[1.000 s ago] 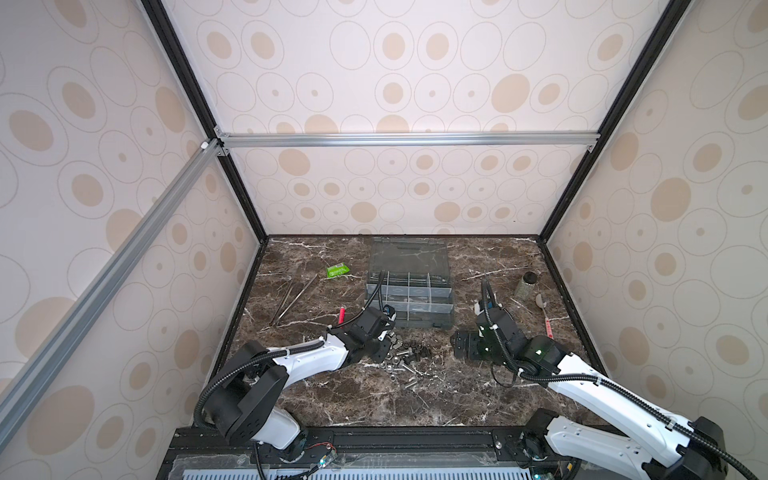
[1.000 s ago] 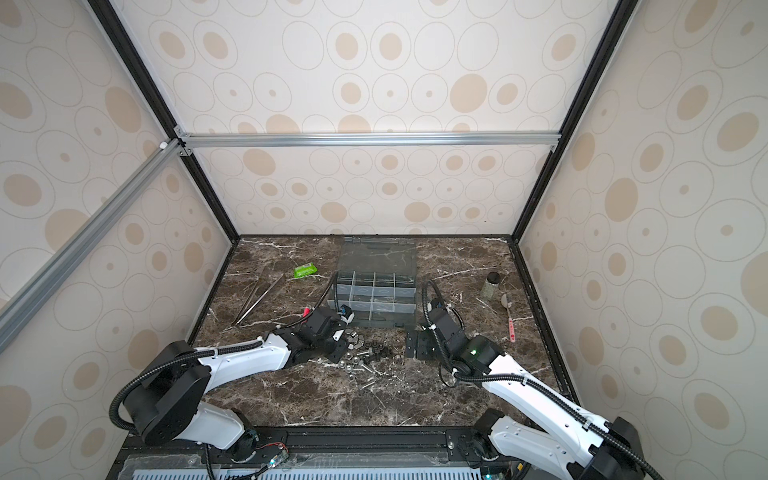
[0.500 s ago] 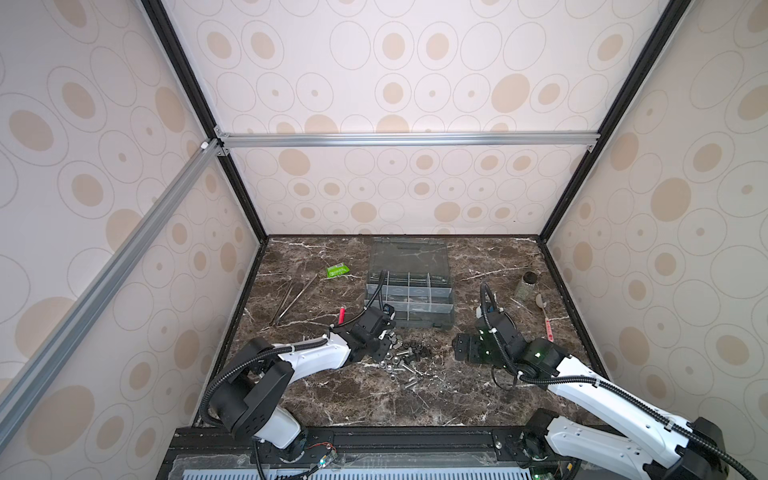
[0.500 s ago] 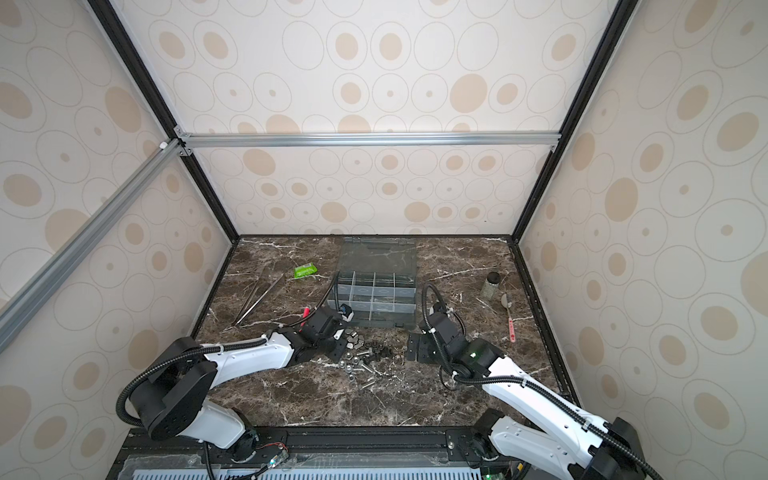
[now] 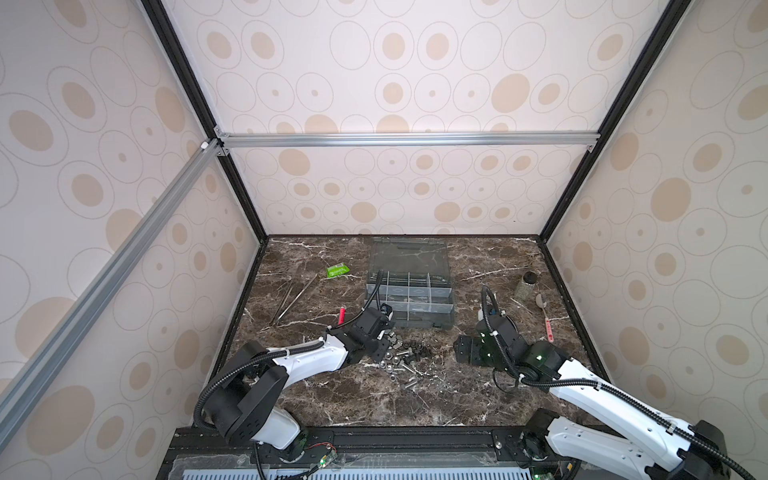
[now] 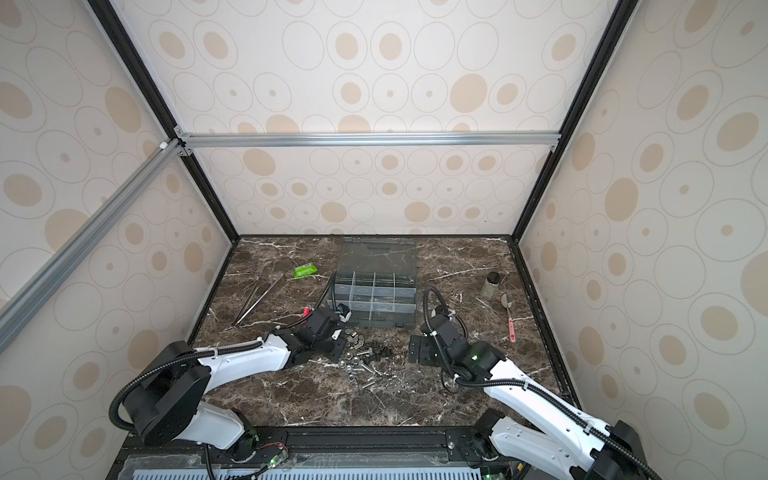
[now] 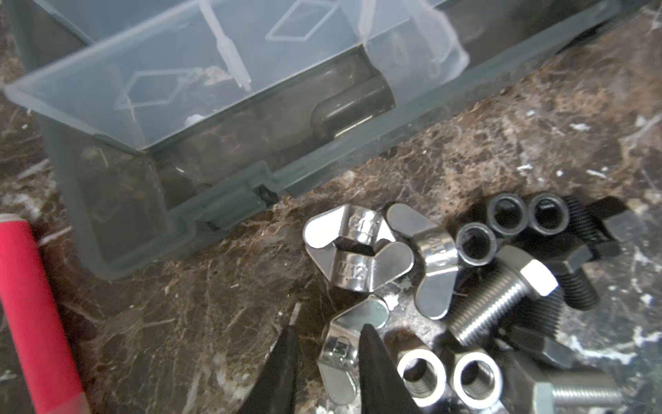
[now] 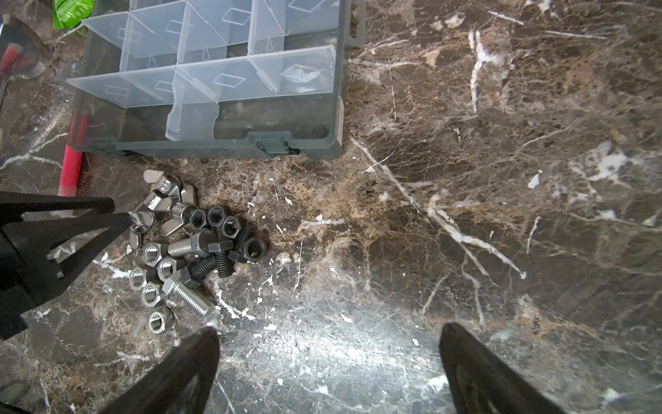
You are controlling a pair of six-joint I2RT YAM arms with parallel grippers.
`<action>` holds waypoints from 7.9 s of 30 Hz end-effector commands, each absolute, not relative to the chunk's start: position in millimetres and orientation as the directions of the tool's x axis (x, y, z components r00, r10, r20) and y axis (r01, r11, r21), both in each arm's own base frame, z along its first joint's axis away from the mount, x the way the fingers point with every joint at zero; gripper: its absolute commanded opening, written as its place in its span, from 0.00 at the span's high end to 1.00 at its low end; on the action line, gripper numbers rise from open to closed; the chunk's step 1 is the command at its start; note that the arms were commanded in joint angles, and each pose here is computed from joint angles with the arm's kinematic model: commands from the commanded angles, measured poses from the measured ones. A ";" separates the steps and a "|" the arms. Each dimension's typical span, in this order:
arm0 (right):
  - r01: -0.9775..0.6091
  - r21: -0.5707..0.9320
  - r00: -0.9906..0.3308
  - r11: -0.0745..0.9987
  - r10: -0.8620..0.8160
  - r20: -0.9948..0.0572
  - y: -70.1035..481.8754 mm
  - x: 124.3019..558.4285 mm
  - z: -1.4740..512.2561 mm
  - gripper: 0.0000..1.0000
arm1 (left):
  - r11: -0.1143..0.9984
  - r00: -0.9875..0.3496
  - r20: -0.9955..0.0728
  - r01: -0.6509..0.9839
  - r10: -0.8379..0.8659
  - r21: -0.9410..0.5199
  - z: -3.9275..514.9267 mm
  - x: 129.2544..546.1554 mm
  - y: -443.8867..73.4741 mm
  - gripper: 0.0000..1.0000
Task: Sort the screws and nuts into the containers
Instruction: 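Grasp a silver wing nut from the pile with the left gripper and lift, then lower the wing nut into the nearest box compartment and open left gripper, then withdraw the left gripper while the right gripper reaches toward the pile, then grasp a silver wing nut from the pile with the right gripper, then carry the wing nut over the box and release it into the compartment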
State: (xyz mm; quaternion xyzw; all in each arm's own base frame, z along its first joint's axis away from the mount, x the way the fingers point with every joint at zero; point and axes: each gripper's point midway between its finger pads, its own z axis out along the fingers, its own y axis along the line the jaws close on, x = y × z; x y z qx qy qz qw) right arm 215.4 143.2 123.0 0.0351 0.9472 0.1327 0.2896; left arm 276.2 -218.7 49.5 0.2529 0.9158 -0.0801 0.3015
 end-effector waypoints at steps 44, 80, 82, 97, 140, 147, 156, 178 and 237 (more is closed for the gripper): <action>0.035 0.266 -0.840 0.963 0.172 -0.515 134.7 203.4 116.0 0.00 | 0.853 -0.724 -0.528 0.522 0.443 0.000 35.3 270.5 -221.3 0.87; -0.013 0.232 -0.865 0.973 0.106 -0.491 140.1 202.1 103.2 0.00 | 0.929 -0.690 -0.698 0.356 0.191 -0.098 98.1 384.8 -241.1 0.82; -0.015 0.230 -0.866 0.973 0.102 -0.489 140.7 202.2 103.3 0.00 | 0.931 -0.693 -0.697 0.351 0.185 -0.102 96.4 384.0 -240.3 0.78; -0.032 0.224 -0.879 0.974 0.079 -0.471 146.6 204.0 107.6 0.00 | 0.935 -0.686 -0.719 0.318 0.115 -0.154 104.9 381.8 -231.7 0.63; -0.551 0.243 -0.811 0.799 -0.444 -0.380 342.5 261.0 88.5 0.13 | 0.946 -0.592 -0.772 0.051 -0.230 -0.321 126.9 296.3 -115.6 0.58; -0.591 0.235 -0.791 0.771 -0.498 -0.355 368.7 269.4 74.8 0.22 | 0.938 -0.581 -0.769 0.028 -0.266 -0.346 124.0 287.3 -108.3 0.58; -0.610 0.225 -0.781 0.760 -0.529 -0.332 389.1 280.7 57.0 0.41 | 0.929 -0.571 -0.767 0.023 -0.292 -0.370 122.5 284.9 -106.2 0.57; -0.643 0.137 -0.756 0.754 -0.596 -0.269 389.2 277.7 29.0 0.50 | 0.924 -0.588 -0.754 0.030 -0.293 -0.382 116.2 285.1 -110.1 0.57; -0.634 -0.026 -0.655 0.772 -0.555 -0.513 371.2 349.8 142.0 0.88 | 0.896 -0.582 -0.736 0.028 -0.346 -0.443 111.4 279.0 -111.9 0.57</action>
